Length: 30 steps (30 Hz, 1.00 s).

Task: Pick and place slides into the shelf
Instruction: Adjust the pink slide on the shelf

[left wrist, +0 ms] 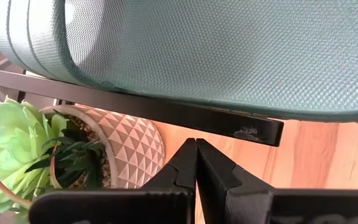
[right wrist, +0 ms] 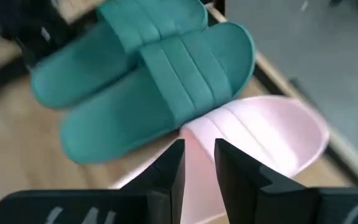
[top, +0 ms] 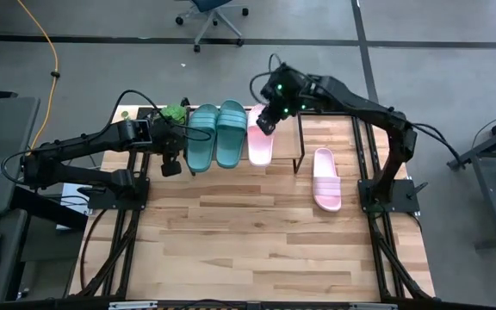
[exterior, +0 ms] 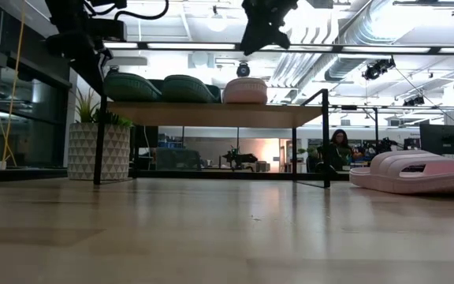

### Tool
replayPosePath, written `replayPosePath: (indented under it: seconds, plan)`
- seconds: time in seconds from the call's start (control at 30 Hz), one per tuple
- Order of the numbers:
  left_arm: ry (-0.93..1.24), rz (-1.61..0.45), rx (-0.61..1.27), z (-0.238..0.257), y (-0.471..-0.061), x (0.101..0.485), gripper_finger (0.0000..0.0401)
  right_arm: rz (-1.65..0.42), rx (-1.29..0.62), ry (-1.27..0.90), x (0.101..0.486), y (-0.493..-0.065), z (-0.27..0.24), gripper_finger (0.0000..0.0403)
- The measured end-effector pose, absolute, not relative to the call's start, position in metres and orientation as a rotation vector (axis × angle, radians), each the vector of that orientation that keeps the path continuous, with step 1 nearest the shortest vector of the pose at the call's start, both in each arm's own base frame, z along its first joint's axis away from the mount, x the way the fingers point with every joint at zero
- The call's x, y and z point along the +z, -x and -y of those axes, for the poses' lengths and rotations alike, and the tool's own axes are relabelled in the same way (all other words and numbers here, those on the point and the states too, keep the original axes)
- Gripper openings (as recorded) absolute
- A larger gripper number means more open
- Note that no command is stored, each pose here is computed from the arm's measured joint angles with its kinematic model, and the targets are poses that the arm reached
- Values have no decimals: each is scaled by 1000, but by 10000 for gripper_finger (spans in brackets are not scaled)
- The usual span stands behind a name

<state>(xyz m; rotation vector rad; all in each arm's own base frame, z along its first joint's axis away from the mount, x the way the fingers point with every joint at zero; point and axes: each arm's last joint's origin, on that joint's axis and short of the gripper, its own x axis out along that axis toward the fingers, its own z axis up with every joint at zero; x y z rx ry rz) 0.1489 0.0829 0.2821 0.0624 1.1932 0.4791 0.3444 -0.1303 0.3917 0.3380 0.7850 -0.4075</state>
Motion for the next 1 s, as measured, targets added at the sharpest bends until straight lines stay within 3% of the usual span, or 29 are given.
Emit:
replayPosePath:
  seconds: [0.17,0.4,0.63,1.0]
  plan:
    - [-84,-1199,459,-83,-149,282,0,-868,-407,-36,386,-354,109,82]
    - [-84,-1200,428,-82,-149,282,0,-978,-416,98,364,-368,115,128]
    - [-85,-1203,424,-82,-149,282,0,-1089,-440,159,339,-381,116,191]
    - [-86,-1204,426,-82,-149,282,0,-1097,-431,204,336,-384,117,195]
